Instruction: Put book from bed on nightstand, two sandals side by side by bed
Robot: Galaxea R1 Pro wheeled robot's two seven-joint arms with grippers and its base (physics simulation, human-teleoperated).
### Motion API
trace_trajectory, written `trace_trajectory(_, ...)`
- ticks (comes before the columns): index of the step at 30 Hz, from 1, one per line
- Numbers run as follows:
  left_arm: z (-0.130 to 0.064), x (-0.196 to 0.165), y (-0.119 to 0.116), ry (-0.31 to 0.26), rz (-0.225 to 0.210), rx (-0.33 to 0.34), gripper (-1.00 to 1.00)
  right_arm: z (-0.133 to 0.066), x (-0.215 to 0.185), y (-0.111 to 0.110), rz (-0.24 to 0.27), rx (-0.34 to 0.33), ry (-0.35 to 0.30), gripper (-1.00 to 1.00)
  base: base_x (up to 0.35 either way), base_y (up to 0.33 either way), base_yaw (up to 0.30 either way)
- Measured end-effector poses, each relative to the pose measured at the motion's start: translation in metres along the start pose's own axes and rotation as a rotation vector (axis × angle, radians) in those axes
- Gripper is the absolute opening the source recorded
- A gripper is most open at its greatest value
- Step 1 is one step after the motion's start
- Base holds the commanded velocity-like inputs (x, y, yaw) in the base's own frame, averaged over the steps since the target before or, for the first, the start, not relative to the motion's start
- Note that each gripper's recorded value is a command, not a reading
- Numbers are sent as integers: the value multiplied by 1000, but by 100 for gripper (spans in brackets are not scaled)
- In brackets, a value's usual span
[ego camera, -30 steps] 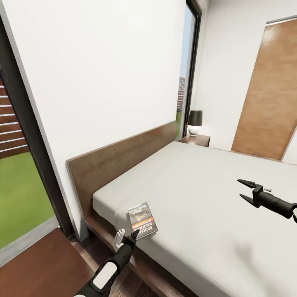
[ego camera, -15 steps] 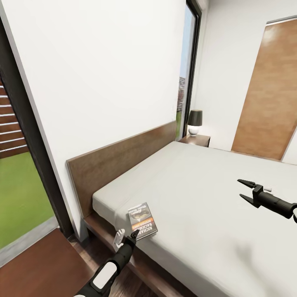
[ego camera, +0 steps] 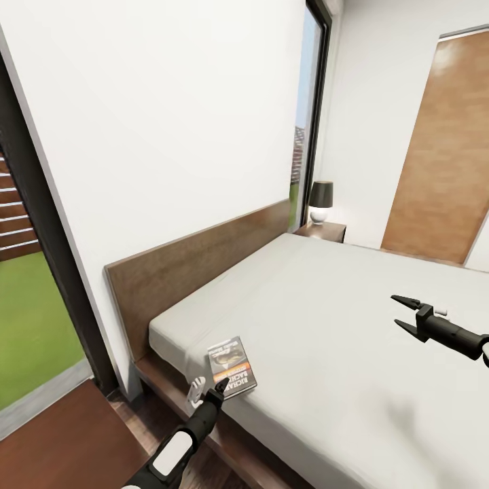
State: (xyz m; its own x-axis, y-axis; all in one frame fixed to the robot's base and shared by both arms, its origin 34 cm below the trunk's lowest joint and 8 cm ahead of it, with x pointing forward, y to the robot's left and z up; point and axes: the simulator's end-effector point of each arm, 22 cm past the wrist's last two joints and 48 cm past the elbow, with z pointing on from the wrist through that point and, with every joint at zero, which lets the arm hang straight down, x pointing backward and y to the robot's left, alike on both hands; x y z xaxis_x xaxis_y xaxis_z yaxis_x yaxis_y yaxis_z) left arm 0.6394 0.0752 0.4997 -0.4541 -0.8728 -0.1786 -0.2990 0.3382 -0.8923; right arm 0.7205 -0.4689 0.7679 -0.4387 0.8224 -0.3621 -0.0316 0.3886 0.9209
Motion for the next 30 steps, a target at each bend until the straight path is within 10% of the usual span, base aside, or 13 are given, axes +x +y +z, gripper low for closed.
trace_trajectory(30,0,0,0,1,0,0,100,0,0,0,0,1,0,100,1,-1,0)
